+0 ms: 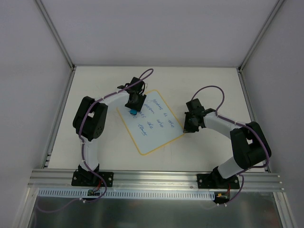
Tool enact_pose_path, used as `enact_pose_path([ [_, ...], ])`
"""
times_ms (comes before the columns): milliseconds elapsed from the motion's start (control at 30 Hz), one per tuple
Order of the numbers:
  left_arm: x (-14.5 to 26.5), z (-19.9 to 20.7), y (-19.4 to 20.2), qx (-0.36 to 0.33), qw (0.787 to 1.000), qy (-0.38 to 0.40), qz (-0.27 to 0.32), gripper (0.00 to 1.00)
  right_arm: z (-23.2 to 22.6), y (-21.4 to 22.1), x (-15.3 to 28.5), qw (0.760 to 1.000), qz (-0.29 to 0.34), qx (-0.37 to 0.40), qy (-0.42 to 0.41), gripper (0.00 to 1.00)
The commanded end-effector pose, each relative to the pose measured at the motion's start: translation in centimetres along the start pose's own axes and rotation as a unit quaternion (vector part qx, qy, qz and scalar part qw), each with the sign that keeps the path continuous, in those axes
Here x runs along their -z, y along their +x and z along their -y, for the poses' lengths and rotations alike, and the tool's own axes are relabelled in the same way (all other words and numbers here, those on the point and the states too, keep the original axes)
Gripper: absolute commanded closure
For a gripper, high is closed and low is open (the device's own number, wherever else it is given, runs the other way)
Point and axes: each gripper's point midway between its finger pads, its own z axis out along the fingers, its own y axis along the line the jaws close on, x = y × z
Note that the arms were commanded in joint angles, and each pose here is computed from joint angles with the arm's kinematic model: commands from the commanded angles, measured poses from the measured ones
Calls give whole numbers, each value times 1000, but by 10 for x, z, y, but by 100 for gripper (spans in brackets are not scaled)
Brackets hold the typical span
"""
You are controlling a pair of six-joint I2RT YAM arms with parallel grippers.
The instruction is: Erase the whiteboard
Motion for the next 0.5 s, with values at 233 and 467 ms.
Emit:
enact_pose_path([
  [233, 25, -8, -22, -2, 999, -11, 34, 52, 10, 11, -8, 1000, -14, 5, 21, 87],
  [467, 28, -11, -24, 14, 999, -4, 37, 53, 10, 12, -9, 1000, -14, 5, 20, 87],
])
